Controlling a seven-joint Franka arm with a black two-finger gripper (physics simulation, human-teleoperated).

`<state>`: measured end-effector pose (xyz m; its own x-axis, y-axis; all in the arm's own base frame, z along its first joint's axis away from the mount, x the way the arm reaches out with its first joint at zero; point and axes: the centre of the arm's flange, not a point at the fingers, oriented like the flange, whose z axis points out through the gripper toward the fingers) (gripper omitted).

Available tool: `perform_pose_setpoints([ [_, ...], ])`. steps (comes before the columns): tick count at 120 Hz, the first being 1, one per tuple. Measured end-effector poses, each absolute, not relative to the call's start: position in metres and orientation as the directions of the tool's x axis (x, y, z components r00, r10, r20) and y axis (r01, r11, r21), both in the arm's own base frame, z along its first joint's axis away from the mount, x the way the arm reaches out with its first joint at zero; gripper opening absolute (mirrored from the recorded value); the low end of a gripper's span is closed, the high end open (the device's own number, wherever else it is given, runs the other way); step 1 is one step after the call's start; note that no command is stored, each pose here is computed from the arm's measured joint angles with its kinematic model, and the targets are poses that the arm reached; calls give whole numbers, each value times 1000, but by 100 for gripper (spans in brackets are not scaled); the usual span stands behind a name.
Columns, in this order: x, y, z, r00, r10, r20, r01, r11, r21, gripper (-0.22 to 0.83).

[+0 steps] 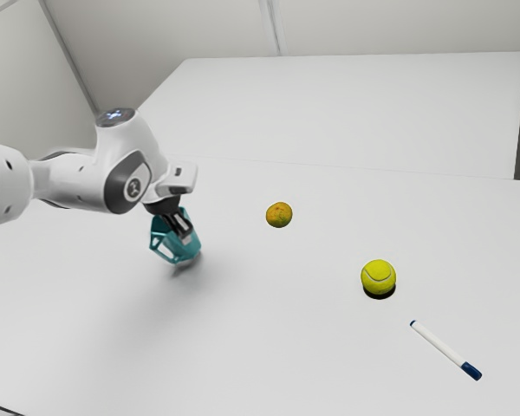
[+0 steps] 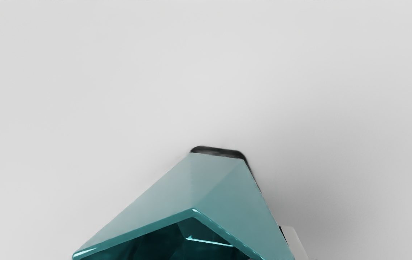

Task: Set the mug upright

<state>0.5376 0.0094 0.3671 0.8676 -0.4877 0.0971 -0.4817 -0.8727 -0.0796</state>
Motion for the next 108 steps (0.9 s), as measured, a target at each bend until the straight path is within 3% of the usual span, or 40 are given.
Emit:
perform_pose_setpoints([
  [52,530,-13,353,870,-488,64,-485,-873,-55,-16],
  [108,529,4,353,889,-453,65,-450,-891,-49,20],
])
